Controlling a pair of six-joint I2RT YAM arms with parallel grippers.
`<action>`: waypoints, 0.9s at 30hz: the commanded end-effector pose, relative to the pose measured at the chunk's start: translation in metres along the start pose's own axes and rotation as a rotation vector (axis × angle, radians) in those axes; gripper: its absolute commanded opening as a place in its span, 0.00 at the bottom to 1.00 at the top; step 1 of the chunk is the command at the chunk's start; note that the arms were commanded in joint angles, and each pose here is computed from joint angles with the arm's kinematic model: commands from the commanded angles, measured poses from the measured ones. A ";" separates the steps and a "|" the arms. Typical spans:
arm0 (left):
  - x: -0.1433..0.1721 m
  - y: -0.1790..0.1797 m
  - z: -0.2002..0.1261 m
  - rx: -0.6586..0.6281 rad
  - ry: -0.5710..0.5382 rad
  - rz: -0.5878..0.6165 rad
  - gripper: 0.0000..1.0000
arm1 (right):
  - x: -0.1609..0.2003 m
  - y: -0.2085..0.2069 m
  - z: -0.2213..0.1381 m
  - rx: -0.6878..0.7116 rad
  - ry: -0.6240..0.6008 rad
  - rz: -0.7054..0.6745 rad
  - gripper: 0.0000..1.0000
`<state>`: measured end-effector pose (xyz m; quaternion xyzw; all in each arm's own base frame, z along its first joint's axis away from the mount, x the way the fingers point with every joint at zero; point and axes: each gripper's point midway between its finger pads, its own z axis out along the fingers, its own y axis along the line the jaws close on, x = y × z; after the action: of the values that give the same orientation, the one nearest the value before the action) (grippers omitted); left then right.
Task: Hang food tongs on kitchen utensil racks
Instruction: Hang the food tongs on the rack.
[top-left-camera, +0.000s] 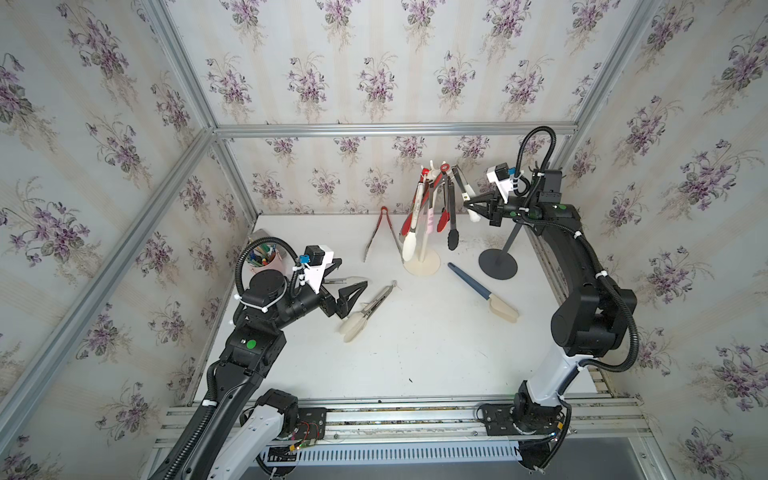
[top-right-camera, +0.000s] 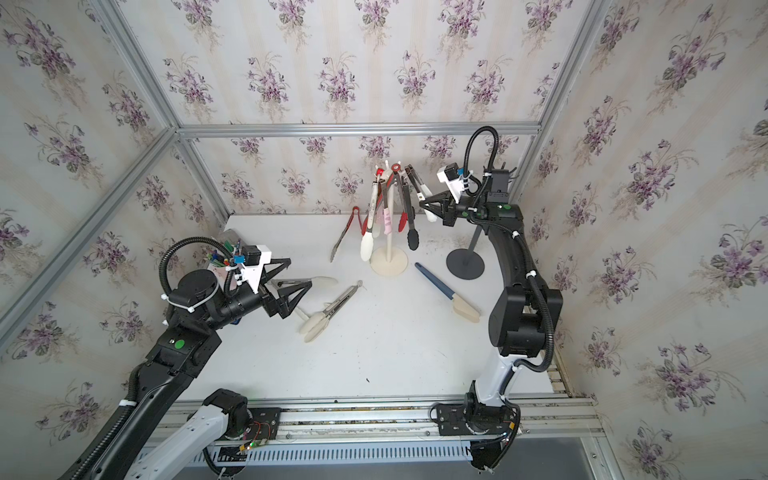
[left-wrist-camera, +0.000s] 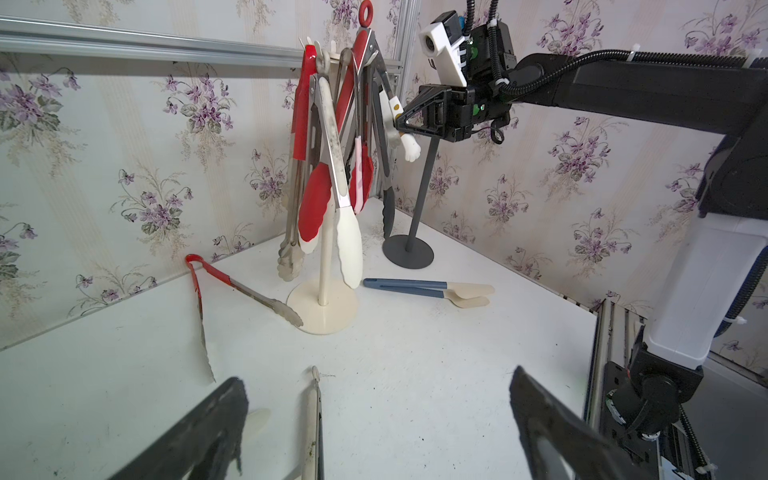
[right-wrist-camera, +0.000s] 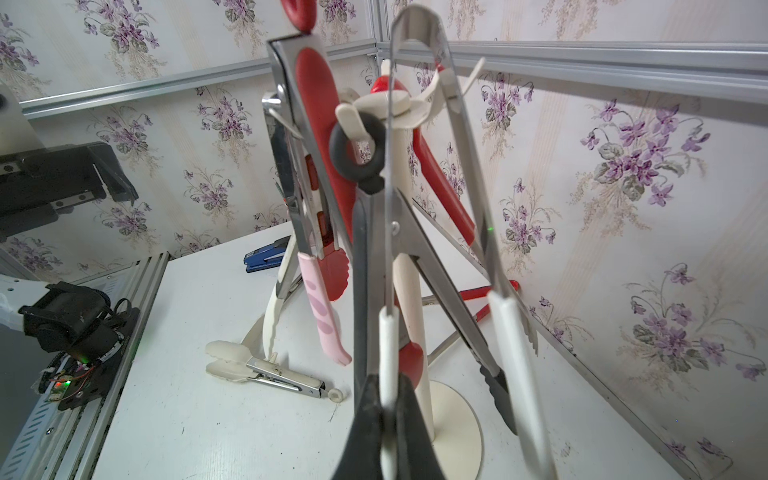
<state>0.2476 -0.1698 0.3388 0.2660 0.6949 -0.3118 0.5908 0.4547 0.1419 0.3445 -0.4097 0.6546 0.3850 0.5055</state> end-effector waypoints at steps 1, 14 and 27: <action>0.001 0.000 0.000 -0.003 0.004 -0.002 0.99 | -0.005 -0.001 0.001 -0.017 -0.020 -0.048 0.00; 0.003 0.001 -0.002 -0.010 0.009 -0.004 0.99 | -0.018 -0.011 0.003 -0.010 -0.038 -0.045 0.00; 0.006 0.000 -0.003 -0.013 0.017 0.005 0.99 | -0.005 -0.007 0.015 -0.039 -0.009 -0.028 0.00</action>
<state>0.2445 -0.1678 0.3346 0.2662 0.7009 -0.3069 0.5863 0.4692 0.1537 0.3431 -0.4115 0.6507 0.3968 0.4998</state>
